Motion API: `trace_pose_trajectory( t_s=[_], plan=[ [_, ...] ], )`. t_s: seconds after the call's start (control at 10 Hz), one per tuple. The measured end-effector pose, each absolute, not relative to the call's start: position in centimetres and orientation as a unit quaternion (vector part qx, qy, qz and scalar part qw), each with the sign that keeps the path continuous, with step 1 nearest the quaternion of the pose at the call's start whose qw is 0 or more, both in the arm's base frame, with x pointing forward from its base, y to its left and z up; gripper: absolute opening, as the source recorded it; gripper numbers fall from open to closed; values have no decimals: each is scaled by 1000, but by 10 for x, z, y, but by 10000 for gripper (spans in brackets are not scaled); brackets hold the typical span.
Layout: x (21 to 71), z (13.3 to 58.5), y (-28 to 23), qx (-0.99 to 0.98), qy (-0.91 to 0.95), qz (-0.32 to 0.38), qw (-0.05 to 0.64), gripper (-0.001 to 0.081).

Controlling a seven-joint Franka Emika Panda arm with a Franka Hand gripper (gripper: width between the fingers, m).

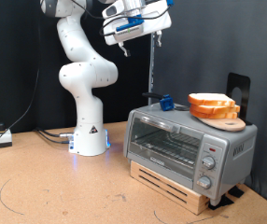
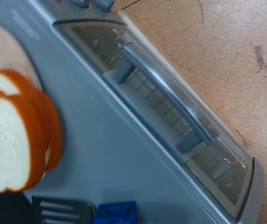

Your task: Make a piece of toast with the oven

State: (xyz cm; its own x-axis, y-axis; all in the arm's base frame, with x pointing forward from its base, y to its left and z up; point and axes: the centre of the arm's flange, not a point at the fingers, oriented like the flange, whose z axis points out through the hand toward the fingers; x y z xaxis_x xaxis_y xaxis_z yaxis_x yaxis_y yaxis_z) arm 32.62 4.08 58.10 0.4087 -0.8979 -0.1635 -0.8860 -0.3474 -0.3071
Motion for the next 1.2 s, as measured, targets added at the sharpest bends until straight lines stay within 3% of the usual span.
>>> trace_pose_trajectory(
  t_s=[0.4, 0.8, 1.2],
  plan=[
    [347, 552, 17, -913, 339, 18, 227, 807],
    [340, 542, 12, -938, 254, 40, 234, 807],
    [345, 498, 6, -959, 204, 20, 196, 807]
  ],
)
